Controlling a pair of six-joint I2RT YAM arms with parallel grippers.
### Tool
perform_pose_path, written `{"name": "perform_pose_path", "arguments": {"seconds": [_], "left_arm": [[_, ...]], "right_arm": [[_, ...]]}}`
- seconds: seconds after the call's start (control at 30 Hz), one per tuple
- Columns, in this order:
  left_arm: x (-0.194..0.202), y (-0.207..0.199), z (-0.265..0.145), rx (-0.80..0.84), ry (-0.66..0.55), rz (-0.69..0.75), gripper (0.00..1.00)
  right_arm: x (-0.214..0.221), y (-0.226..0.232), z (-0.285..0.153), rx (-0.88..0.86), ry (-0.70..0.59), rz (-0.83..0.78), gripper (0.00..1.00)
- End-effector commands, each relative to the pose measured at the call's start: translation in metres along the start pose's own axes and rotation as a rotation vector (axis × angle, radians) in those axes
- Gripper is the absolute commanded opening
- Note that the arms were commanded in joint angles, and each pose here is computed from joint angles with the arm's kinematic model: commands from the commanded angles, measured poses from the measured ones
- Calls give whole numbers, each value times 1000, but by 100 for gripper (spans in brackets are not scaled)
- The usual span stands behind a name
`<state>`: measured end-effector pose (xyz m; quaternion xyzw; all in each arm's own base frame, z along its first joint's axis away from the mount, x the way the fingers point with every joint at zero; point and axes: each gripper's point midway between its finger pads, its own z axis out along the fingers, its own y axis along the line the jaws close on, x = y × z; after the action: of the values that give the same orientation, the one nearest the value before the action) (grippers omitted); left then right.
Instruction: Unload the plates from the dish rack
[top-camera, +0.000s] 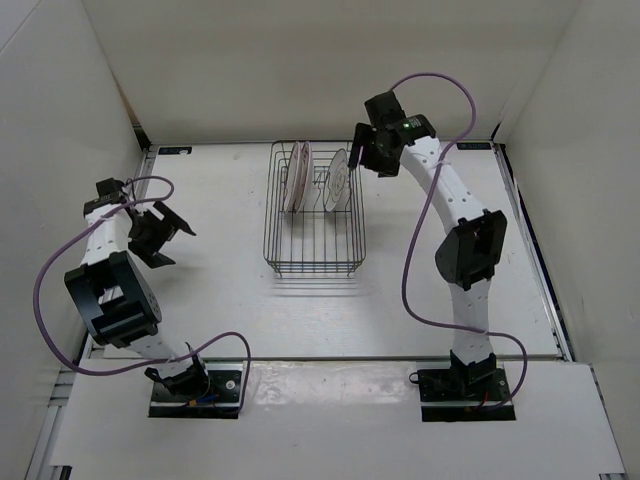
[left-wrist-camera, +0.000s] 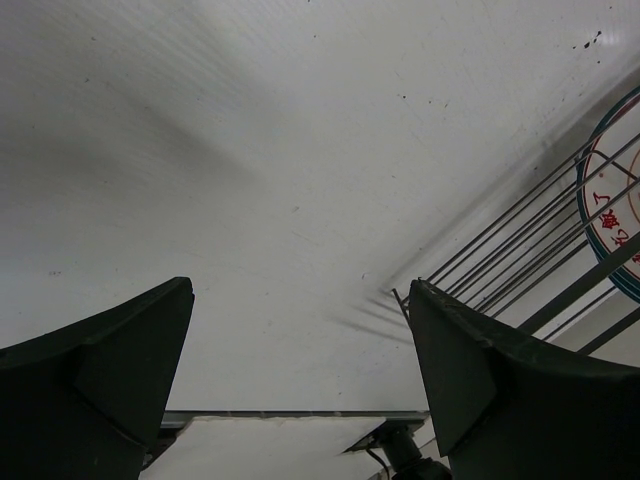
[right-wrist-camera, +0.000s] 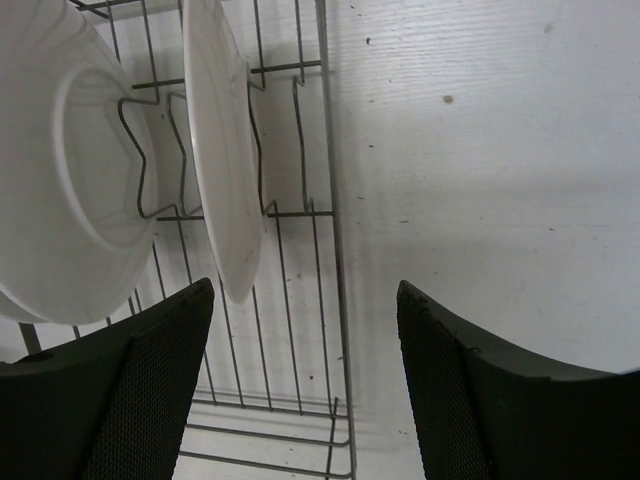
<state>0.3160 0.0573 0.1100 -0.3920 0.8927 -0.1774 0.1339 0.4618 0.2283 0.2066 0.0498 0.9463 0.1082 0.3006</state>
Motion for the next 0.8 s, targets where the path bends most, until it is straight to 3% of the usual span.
{"name": "perform_pose_path", "arguments": {"seconds": [0.0,0.4,0.5,0.77], "left_arm": [[3,-4,-13,26,-33,45,100],[10,4,-13,-3,-10,71,100],[9,2,-17,-6,-3,76,100],[14,4,-17,-6,15,68,100]], "right_arm": [[-20,25,9,-97,-55,26,76],[-3,21,72,-55,0,41,72],[-4,22,84,-53,-5,41,52],[-14,23,85,-51,-50,45,32]]}}
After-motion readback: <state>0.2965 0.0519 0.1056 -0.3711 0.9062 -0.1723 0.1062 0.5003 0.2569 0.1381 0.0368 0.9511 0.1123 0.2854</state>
